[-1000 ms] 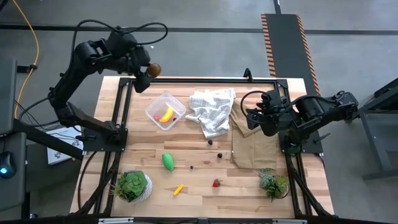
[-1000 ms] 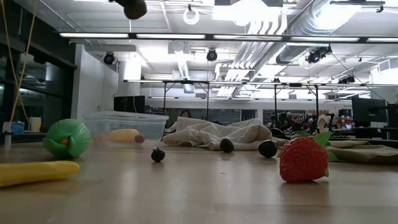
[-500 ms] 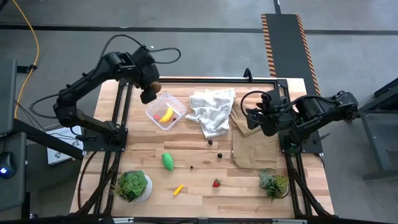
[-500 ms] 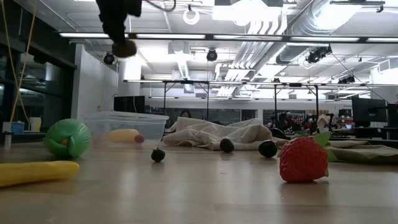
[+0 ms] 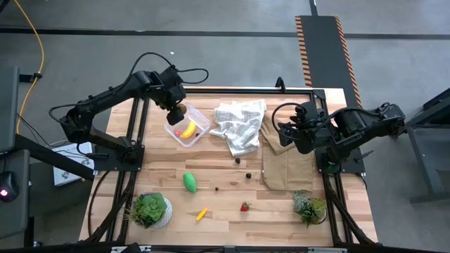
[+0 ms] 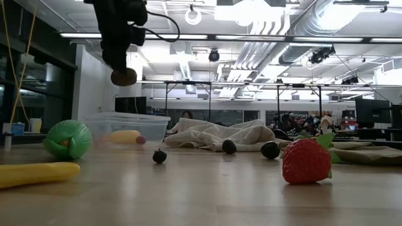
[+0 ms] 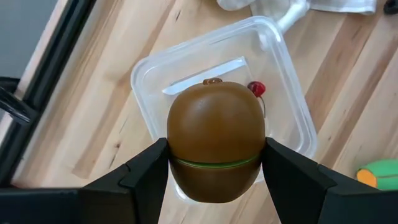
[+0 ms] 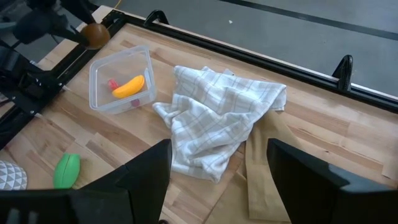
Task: Pick and placing Produce into tupperware
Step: Put the brown kiwi into the transparent bin
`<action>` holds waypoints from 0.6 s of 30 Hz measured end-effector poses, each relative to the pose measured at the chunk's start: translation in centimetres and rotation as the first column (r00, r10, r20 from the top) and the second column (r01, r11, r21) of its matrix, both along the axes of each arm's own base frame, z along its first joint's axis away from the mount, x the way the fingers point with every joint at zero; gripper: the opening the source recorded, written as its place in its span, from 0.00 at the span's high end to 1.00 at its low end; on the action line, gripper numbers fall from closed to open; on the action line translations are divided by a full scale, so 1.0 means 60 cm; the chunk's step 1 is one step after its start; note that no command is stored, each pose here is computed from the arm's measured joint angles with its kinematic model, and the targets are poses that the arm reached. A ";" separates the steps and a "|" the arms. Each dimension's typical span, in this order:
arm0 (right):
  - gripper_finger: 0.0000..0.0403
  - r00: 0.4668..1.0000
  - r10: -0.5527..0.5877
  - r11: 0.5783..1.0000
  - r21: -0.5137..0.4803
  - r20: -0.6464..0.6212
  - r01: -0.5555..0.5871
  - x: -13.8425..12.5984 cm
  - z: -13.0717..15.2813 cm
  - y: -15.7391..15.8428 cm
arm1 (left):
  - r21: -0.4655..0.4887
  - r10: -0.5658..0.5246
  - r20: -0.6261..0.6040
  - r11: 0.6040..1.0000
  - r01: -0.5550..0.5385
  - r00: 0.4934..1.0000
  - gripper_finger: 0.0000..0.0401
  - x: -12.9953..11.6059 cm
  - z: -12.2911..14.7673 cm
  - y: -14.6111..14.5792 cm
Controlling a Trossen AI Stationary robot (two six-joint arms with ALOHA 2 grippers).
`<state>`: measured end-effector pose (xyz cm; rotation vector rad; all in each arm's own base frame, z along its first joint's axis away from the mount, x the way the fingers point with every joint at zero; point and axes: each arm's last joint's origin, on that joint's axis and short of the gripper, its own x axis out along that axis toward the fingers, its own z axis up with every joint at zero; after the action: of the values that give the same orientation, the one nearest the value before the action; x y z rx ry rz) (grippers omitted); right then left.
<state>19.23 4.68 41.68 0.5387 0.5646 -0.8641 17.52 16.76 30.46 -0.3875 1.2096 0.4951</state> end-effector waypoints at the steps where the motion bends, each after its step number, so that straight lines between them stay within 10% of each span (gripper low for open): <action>1: 0.37 1.000 0.000 1.000 0.000 0.000 0.000 0.000 0.000 0.000 | -0.002 0.009 0.002 1.000 -0.009 1.000 0.44 0.001 -0.005 0.001; 18: 0.37 1.000 0.000 1.000 0.000 0.000 0.000 0.000 0.000 0.000 | -0.038 0.095 0.021 0.995 -0.094 0.995 0.44 0.003 -0.095 0.002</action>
<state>19.22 4.68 41.69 0.5386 0.5647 -0.8641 17.70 16.88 24.78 -0.4822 1.1832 0.5487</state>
